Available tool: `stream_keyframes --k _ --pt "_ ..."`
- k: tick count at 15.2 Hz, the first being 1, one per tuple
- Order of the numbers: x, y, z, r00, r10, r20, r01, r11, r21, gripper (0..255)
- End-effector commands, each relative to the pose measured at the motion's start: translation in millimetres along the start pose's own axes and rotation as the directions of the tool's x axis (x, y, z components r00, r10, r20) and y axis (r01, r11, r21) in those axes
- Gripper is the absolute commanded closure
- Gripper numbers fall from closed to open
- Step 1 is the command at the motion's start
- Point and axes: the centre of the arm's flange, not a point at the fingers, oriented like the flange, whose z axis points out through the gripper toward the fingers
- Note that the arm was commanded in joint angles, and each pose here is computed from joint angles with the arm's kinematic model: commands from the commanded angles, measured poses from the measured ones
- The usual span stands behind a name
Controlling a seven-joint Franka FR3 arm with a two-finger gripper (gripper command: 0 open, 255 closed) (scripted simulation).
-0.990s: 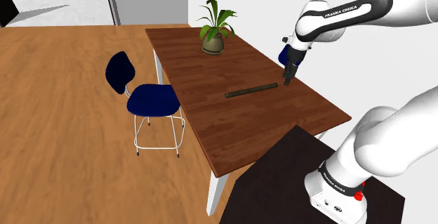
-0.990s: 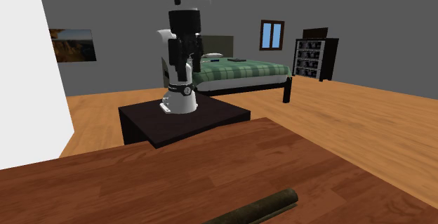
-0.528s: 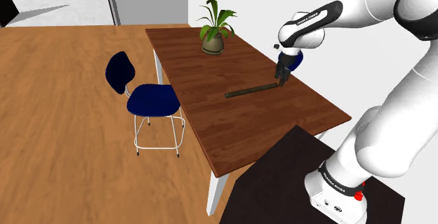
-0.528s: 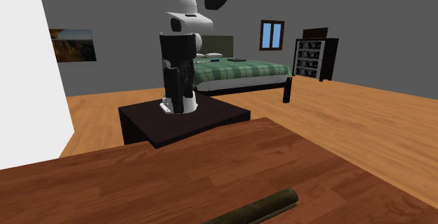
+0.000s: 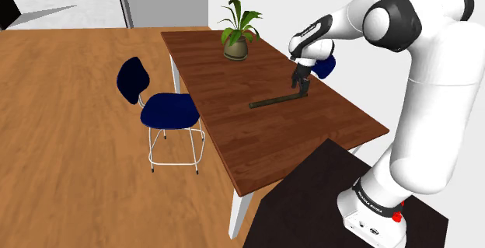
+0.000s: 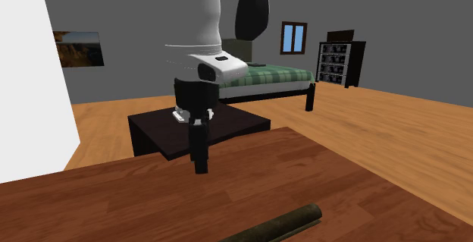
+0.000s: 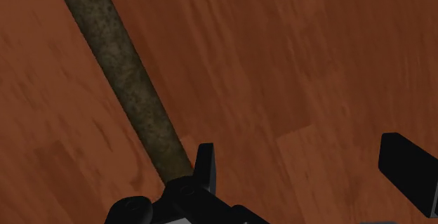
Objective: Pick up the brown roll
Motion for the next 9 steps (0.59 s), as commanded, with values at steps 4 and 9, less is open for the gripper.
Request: stream_keyframes --k 4,9 --pt "8 53 39 0.99 -0.143 0.009 0.143 0.99 -0.001 0" --pt "27 104 76 0.96 -0.279 0.019 0.279 0.96 -0.001 0"
